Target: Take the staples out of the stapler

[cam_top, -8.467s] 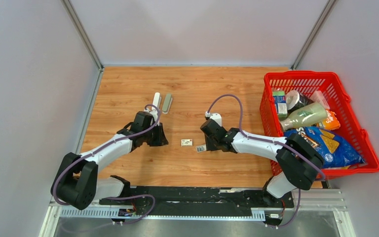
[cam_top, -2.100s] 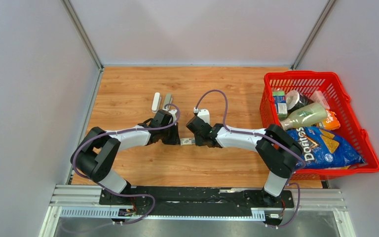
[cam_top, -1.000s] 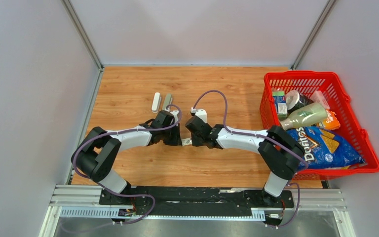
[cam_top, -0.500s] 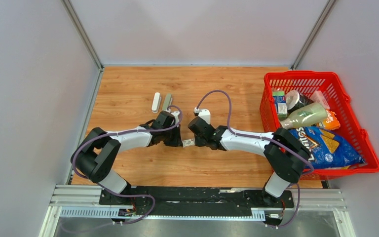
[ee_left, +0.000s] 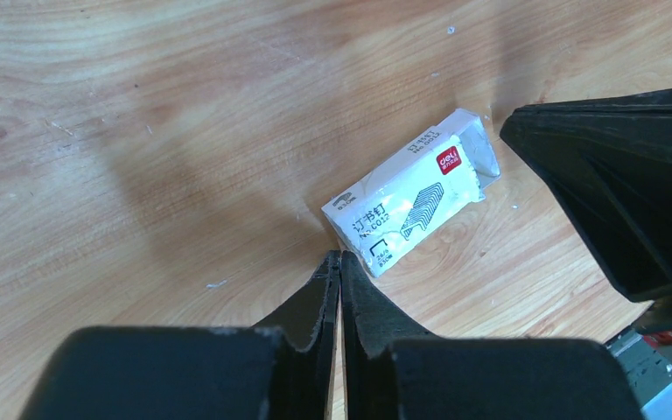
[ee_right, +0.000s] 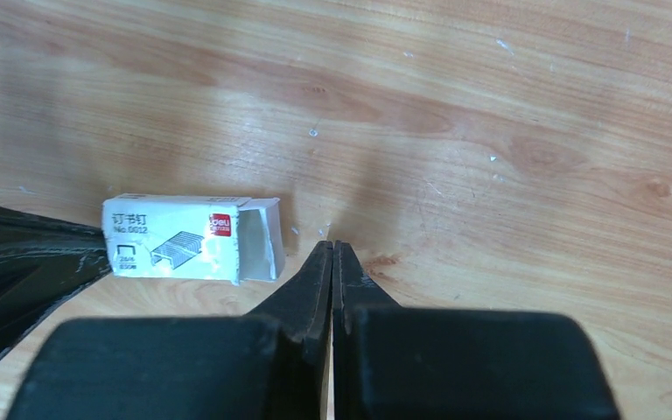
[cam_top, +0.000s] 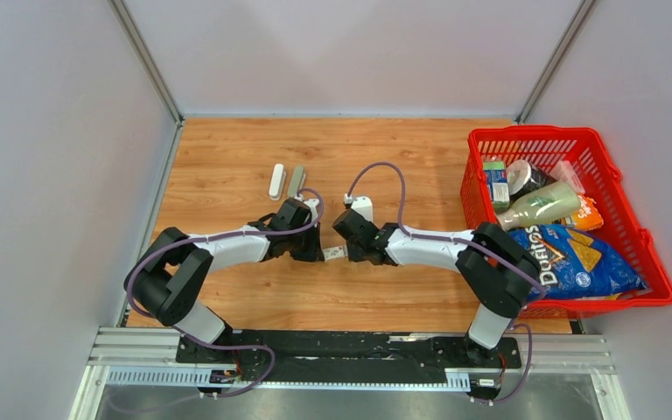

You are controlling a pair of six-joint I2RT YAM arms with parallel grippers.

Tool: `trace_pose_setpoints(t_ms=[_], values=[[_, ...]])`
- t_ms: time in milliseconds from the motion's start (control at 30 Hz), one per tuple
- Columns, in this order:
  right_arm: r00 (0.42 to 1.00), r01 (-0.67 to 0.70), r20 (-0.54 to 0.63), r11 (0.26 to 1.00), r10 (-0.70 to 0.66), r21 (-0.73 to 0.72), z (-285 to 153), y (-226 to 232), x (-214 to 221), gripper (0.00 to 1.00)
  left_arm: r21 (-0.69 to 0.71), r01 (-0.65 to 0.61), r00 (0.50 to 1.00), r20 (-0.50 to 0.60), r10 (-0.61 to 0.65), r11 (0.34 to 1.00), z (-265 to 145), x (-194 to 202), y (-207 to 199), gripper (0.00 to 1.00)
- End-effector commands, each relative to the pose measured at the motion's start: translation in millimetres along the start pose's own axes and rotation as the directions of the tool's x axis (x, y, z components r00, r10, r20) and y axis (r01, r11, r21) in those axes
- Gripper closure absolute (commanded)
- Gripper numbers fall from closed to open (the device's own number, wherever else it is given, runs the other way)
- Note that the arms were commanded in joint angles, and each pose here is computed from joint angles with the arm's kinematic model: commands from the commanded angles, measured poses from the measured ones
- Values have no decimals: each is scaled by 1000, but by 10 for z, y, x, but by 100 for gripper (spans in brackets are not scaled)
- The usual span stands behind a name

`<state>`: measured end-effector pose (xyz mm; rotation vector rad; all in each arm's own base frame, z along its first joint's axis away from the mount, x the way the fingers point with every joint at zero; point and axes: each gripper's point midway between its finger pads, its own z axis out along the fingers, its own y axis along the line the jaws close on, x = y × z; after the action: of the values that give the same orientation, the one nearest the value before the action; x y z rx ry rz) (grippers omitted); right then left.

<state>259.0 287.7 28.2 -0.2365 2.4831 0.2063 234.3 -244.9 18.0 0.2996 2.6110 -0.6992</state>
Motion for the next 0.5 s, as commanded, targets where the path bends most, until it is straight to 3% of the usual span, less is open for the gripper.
trace_pose_setpoints(t_ms=[0, 467], values=[[999, -2, 43, 1000, 2, -4, 71, 43, -102, 100, 0, -7, 1000, 22, 7, 1000, -25, -54, -42, 91], [999, 29, 46, 999, -27, -43, 189, 143, -87, 100, -5, -5, 1000, 12, 5, 1000, 34, -44, -22, 91]])
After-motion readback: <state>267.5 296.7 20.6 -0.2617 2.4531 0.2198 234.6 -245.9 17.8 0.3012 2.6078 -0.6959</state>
